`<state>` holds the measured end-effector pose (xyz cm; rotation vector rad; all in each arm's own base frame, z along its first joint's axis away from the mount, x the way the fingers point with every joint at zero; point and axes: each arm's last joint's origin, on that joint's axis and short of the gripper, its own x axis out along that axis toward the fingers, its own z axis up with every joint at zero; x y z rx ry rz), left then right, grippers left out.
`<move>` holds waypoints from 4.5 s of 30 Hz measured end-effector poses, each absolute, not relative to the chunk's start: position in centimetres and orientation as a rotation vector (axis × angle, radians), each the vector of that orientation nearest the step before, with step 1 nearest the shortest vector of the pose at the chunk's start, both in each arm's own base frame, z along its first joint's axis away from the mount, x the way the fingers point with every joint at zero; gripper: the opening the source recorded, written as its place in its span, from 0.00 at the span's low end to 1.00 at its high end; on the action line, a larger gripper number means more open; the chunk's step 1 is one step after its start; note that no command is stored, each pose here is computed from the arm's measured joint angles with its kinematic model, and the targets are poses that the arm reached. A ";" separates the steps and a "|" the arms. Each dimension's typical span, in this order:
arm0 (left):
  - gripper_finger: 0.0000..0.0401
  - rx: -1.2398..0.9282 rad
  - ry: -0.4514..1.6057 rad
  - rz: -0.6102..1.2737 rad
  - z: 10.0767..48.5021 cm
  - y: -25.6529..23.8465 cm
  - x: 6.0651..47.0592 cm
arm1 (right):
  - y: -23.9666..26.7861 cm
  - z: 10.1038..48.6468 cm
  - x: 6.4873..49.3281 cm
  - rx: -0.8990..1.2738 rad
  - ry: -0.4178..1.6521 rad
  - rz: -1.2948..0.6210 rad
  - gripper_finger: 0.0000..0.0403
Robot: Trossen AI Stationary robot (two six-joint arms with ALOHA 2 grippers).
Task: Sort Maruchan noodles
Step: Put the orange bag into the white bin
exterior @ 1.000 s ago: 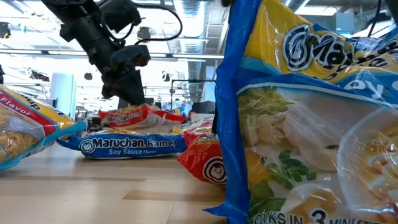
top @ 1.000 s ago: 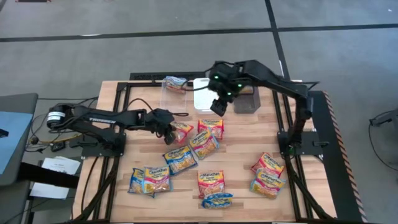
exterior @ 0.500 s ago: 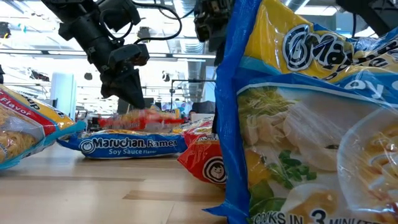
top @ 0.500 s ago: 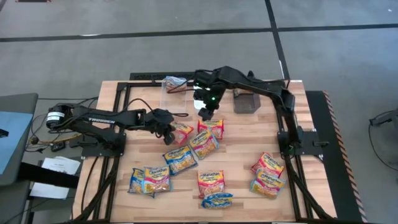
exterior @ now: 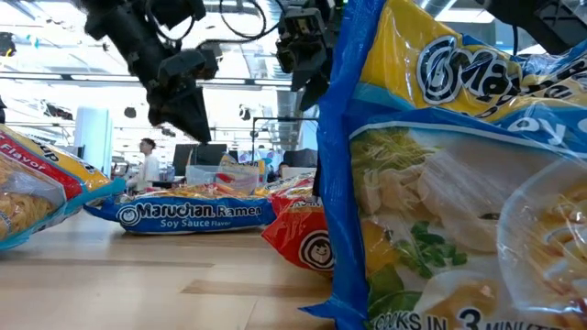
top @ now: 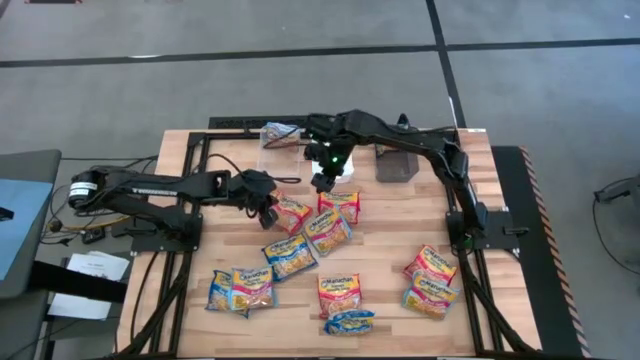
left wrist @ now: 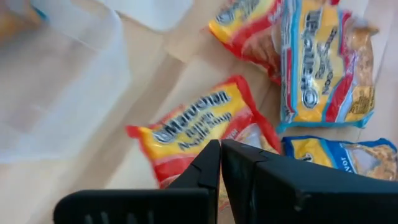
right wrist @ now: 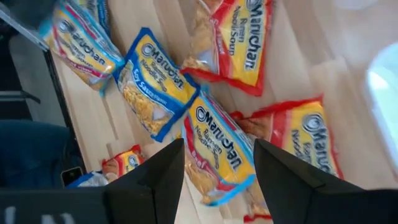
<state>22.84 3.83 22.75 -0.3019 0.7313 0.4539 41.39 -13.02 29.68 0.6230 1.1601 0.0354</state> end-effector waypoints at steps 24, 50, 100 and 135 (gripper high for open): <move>0.00 -0.411 0.220 0.469 34.4 2.8 14.3 | -9.4 28.4 46.7 0.474 0.922 -0.011 0.54; 0.00 -0.445 0.002 0.401 36.7 2.3 11.6 | -6.9 19.4 50.8 0.300 1.023 -0.062 0.54; 0.00 -0.434 0.058 0.414 36.2 2.3 11.6 | -3.8 18.2 51.1 -0.022 1.093 -0.027 0.01; 0.00 -0.343 0.065 0.449 36.2 2.4 11.6 | -4.6 24.7 50.5 -0.440 1.126 -0.065 0.01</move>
